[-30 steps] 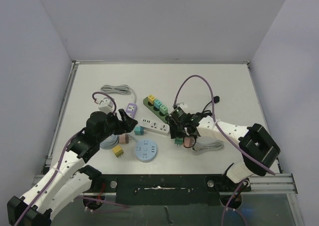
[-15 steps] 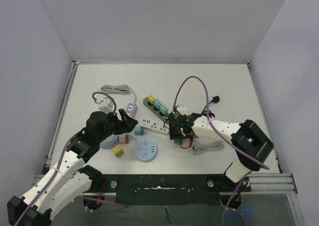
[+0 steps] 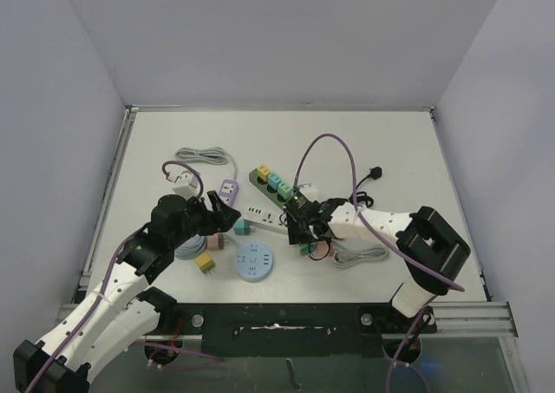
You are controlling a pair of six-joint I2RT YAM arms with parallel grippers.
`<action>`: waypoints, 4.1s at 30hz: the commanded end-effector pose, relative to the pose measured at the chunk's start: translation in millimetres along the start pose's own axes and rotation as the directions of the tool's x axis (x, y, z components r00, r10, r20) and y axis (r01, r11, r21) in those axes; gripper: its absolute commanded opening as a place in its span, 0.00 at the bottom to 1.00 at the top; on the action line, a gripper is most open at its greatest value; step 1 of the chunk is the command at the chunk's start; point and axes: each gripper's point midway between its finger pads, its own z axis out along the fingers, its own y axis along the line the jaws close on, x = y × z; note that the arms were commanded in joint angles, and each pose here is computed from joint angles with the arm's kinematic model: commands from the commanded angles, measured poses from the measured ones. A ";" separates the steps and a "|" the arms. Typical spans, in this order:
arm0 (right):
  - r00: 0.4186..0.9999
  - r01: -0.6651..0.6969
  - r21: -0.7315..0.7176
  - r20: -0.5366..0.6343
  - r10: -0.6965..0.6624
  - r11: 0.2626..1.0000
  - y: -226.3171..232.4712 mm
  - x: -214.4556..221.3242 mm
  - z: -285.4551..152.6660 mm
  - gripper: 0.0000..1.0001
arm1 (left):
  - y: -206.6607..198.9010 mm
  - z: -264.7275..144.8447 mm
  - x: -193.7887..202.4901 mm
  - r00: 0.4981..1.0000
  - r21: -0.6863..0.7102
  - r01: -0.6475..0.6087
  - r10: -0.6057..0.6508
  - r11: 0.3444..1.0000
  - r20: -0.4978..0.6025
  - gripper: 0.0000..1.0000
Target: Insert the plug
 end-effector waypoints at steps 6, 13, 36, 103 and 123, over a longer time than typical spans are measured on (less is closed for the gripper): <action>0.999 0.030 0.054 0.031 -0.031 0.998 1.7 -8.5 1.4 0.40 | -17.4 -0.5 -14.9 0.999 0.072 0.000 -0.004 0.997 0.048 0.70; 0.991 -0.006 -0.055 0.134 0.013 0.998 20.8 -33.5 -16.5 0.34 | -19.6 1.8 -14.2 0.999 0.085 0.001 -0.004 0.996 0.043 0.70; 0.778 -0.315 -0.648 0.243 0.580 0.693 66.8 -136.6 -124.8 0.39 | -106.7 52.1 16.7 0.991 0.431 -0.006 -0.053 0.902 0.126 0.70; 0.647 0.733 -0.678 0.671 -0.363 0.053 72.4 -16.4 -200.3 0.57 | -172.1 -25.3 67.6 0.930 0.863 -0.240 0.359 0.444 0.074 0.26; 0.659 0.728 -0.671 0.626 -0.417 0.141 74.5 -29.3 -169.1 0.00 | -160.4 -10.5 60.0 0.938 0.793 -0.270 0.336 0.547 0.087 0.57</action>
